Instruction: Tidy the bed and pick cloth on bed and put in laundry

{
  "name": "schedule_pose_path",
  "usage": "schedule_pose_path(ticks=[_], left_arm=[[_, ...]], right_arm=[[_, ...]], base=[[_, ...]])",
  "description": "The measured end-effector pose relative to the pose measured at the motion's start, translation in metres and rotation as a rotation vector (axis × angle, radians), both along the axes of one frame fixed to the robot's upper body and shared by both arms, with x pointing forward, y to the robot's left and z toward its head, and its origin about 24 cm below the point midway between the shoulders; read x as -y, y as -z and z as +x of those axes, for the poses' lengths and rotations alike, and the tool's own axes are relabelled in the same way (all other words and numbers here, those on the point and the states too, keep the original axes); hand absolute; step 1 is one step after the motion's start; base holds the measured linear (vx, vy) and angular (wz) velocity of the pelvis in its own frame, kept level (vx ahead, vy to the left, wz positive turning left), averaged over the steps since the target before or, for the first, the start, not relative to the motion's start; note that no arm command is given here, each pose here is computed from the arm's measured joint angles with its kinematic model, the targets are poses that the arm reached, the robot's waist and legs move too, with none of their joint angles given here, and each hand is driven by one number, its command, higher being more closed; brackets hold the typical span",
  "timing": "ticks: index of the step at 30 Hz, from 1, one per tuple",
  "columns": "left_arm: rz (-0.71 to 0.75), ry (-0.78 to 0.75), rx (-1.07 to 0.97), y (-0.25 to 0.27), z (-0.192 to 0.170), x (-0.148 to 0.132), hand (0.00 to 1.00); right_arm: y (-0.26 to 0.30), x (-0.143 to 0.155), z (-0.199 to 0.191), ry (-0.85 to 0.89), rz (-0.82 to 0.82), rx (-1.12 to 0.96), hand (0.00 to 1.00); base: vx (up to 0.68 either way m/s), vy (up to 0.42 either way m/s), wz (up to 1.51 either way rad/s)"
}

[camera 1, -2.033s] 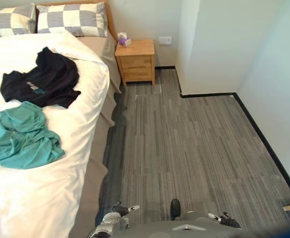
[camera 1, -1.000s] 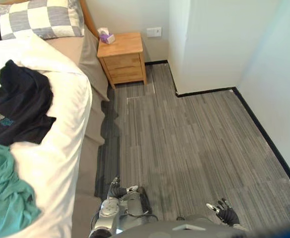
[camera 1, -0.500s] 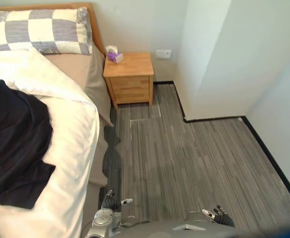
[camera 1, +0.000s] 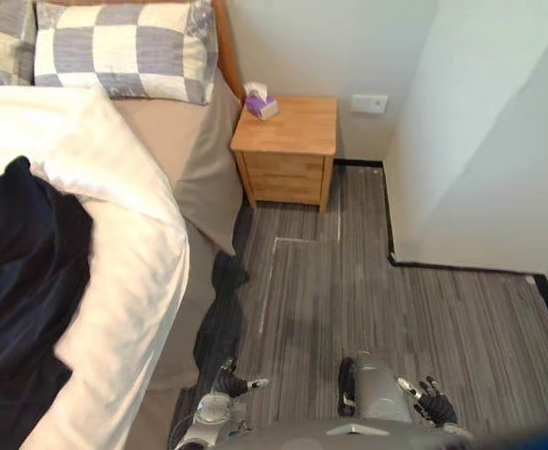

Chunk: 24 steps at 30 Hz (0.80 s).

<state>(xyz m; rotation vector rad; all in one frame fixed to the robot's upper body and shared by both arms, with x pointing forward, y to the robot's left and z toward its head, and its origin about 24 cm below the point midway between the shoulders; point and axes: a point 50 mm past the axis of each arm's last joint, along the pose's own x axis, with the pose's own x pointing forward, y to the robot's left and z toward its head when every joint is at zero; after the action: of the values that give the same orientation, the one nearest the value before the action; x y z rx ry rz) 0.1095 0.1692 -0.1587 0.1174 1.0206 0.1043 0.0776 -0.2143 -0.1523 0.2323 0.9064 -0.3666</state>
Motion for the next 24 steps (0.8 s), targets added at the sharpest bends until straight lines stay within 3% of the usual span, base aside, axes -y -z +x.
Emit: schedule_pose_path(ticks=[7,12,20,24], left_arm=[[-0.026,-0.217,0.111,-0.009,0.003,-0.018,0.00],[-0.042,-0.227,0.157,-0.012,0.010,-0.015,0.00],[-0.012,-0.245,0.127,-0.012,0.007,-0.034,0.00],[0.002,-0.246,0.095,-0.009,0.000,-0.035,0.00]], right_arm=[[0.000,0.002,-0.003,-0.073,-0.033,-0.023,0.00],[-0.004,-0.001,0.006,-0.104,-0.027,0.022,0.00],[0.002,-0.043,0.011,-0.145,0.063,0.030,0.00],[0.003,-0.039,0.019,-0.190,0.043,0.001,0.00]], base=[[0.41,-0.193,0.04],[0.48,0.070,-0.23],[0.44,0.104,0.60],[0.27,-0.032,0.69]])
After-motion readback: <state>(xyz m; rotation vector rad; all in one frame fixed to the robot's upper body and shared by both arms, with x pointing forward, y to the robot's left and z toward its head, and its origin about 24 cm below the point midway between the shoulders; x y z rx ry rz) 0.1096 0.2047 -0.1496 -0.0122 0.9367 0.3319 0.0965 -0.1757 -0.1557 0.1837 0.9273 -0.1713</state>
